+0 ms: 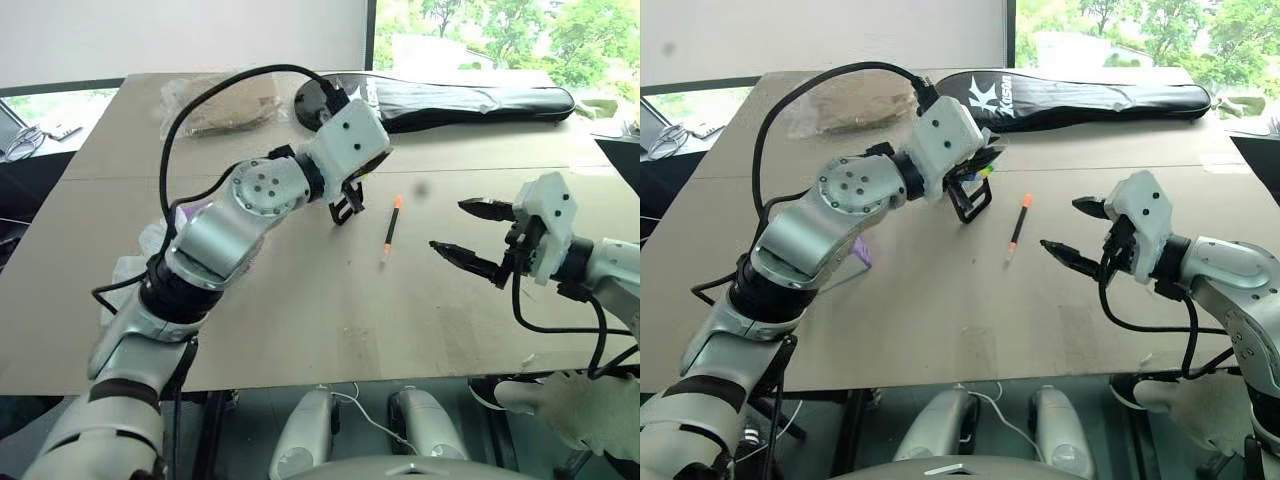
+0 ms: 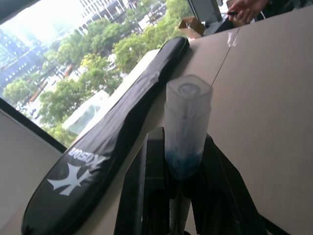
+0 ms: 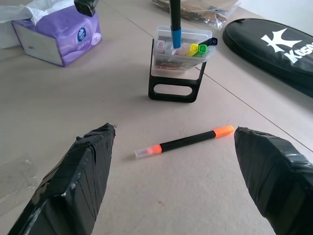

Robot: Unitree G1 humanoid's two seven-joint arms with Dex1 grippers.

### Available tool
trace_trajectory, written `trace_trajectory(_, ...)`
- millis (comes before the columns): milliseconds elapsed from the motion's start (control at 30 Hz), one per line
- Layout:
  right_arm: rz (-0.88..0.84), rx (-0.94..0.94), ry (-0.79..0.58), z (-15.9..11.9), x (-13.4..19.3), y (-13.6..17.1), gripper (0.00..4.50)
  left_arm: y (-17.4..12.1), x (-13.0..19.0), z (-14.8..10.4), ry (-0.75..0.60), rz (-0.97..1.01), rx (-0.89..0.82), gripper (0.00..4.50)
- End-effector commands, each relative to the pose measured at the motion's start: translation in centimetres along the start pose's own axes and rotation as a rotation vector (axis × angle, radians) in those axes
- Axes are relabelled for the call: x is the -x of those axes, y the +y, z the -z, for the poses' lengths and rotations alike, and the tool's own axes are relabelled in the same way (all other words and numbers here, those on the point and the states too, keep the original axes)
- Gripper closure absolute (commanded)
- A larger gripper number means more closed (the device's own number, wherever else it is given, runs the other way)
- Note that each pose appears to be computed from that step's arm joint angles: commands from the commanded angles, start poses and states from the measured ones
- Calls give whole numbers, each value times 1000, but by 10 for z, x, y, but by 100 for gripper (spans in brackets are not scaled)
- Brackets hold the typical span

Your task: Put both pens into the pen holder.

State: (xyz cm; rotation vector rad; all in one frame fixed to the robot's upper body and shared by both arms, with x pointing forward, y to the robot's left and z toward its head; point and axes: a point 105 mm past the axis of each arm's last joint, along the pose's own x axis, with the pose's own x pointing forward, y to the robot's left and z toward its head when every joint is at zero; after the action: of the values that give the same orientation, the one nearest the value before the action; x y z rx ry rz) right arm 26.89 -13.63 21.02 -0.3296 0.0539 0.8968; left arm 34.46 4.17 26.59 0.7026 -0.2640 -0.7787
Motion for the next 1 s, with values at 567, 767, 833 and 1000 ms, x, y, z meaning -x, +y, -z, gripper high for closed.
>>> trace_trajectory(567, -5, 76, -99, -25, 6, 14, 33, 9, -10, 12, 13, -36, -68, 250)
trace_trajectory(767, 62, -11, 36, 5, 0, 6, 33, -24, 19, -35, -236, 266, 427, 112)
trace_trajectory(833, 58, -67, 78, 15, -6, 9, 33, -27, 36, -34, -251, 311, 472, 112)
trace_trajectory(1000, 167, -154, 189, 46, -39, 1, 33, -22, 70, 8, -133, 250, 597, 112)
